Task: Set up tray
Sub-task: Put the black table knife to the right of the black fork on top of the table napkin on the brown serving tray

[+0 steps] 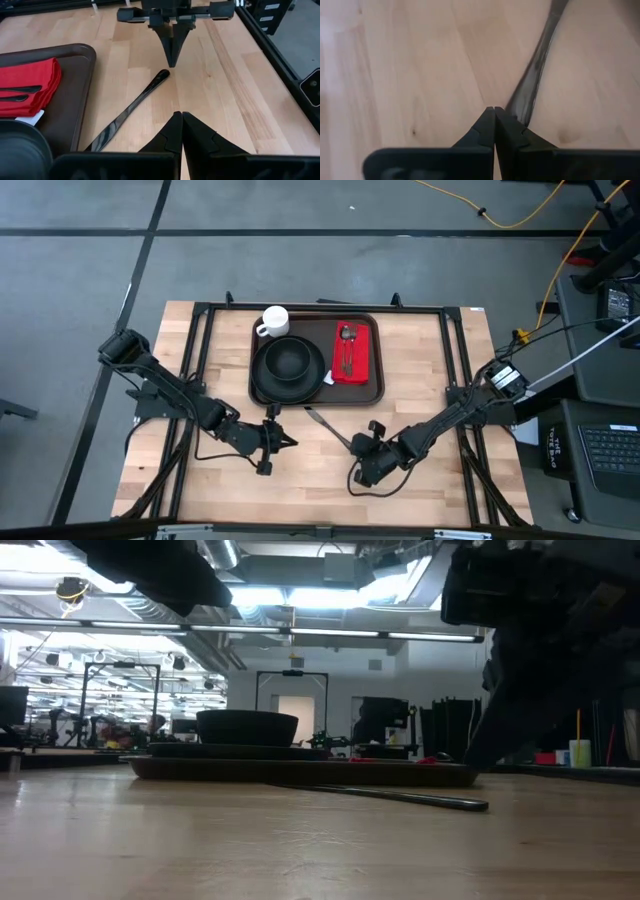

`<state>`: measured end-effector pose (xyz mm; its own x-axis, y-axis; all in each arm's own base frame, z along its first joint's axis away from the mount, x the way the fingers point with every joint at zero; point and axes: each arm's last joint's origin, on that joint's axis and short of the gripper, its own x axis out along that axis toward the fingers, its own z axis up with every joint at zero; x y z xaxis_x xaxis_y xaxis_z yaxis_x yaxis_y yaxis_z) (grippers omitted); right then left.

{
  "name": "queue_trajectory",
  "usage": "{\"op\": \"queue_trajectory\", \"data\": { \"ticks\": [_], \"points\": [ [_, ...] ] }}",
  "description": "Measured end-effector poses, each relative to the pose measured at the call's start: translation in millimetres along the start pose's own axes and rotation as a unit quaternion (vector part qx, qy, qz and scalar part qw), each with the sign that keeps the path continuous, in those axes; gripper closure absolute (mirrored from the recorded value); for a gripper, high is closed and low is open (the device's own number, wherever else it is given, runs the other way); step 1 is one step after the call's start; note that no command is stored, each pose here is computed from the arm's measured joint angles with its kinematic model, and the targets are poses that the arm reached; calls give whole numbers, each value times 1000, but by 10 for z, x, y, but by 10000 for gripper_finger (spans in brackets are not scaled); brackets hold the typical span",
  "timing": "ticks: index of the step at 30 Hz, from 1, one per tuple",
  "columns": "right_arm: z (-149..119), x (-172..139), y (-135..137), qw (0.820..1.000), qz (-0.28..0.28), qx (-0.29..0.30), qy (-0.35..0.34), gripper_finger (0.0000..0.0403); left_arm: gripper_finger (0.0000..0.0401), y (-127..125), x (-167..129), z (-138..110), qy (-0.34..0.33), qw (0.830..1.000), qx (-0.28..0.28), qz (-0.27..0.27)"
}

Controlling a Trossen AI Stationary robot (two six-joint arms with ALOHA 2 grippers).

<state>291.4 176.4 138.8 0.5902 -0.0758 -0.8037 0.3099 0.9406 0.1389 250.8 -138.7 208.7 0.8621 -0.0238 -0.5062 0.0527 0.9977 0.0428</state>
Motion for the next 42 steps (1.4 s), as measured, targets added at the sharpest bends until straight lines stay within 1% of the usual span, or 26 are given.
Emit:
{"op": "queue_trajectory", "data": {
  "ticks": [6, 9, 17, 23, 26, 33, 42],
  "points": [
    [-13, 37, -21, 1000, -10, -3, 6, 398, 396, 8, 0, -31, 15, 1000, 6, 4],
    [-28, 69, -26, 1000, -14, -4, 9, 398, 396, 12, -1, -47, 22, 1000, -2, 6],
    [-67, 183, -47, 999, -31, -9, 10, 398, 398, 12, -2, -47, 22, 1000, -3, 6],
    [-69, 184, -47, 999, -29, -10, 12, 398, 396, 12, -2, -47, 22, 1000, -3, 6],
    [-73, 182, -41, 999, -19, -13, 23, 398, 398, 12, -2, -47, 22, 1000, -3, 6],
    [-89, 175, -38, 999, -15, -28, 35, 398, 396, 12, -2, -46, 21, 1000, -3, 6],
    [-116, 173, -34, 995, 2, -80, 59, 398, 395, 12, -2, -46, 21, 1000, -3, 6]
  ]
}}
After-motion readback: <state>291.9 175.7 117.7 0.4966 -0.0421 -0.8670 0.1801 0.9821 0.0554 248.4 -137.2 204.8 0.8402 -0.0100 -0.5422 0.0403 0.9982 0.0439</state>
